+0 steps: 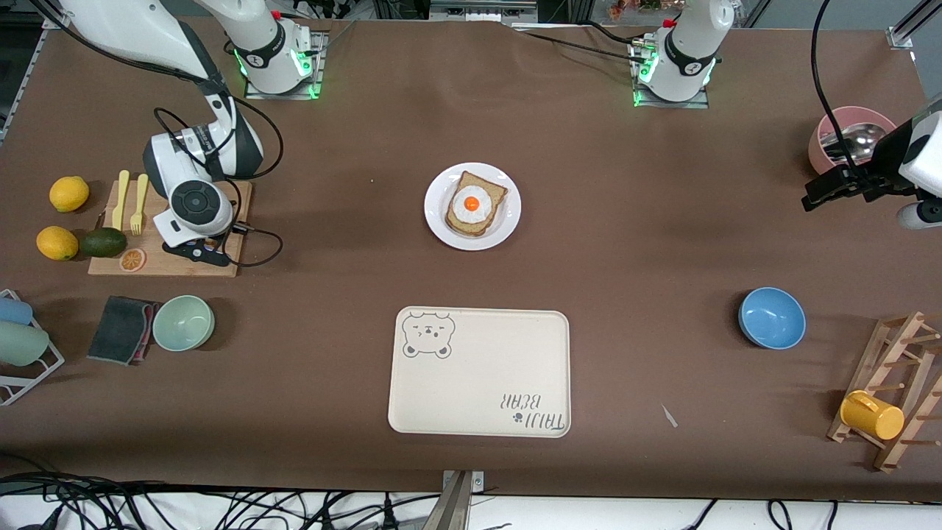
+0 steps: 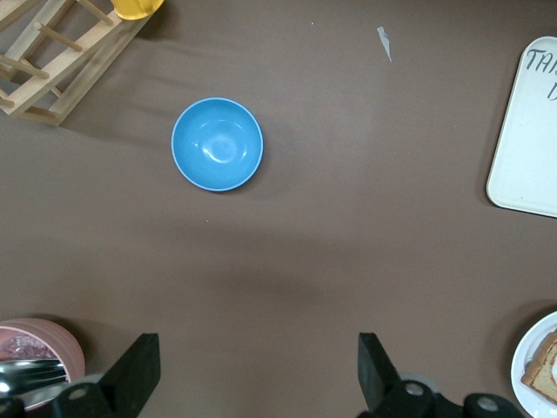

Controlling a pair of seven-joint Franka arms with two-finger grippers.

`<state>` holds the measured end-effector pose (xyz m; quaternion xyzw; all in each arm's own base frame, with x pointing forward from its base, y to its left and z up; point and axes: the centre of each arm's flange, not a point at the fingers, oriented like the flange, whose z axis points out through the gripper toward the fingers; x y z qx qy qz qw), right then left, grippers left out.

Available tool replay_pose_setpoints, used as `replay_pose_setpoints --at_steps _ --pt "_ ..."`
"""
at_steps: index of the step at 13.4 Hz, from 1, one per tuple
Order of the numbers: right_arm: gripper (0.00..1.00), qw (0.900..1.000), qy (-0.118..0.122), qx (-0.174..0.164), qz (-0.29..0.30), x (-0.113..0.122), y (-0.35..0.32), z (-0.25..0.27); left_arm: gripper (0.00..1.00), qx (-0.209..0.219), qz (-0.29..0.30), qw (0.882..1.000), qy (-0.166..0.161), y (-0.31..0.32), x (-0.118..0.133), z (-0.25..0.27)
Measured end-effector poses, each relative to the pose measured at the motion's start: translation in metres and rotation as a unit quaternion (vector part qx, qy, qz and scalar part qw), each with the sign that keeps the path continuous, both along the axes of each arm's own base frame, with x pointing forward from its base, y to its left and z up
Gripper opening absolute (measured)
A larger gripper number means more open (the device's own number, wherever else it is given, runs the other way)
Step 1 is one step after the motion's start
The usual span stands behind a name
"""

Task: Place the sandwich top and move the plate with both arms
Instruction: 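Lower the right gripper onto the bread slice on the cutting board and grasp it, then lift the bread slice with the right gripper and carry it to the plate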

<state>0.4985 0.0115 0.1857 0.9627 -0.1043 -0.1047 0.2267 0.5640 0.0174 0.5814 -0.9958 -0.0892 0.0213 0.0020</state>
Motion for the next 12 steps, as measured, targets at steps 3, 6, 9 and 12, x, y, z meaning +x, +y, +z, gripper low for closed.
replay_pose_setpoints --at_steps 3,6,9,12 --pt "0.15 1.0 0.003 -0.001 -0.001 -0.0014 -0.002 -0.0025 1.0 0.0 0.0 1.0 0.0 0.0 0.0 -0.0001" --pt "0.08 1.0 0.002 -0.001 -0.002 -0.0017 -0.0027 -0.0037 1.0 0.0 0.0 1.0 0.0 0.0 0.0001 -0.0003" --pt "0.03 1.0 0.001 -0.001 -0.003 -0.0016 -0.0029 -0.0034 1.0 -0.01 0.001 1.0 0.0 -0.0019 0.0003 -0.0004" --pt "0.03 1.0 0.006 -0.01 -0.006 0.0058 -0.0016 0.006 1.0 -0.01 0.001 1.0 0.0 -0.002 0.0003 -0.0006"
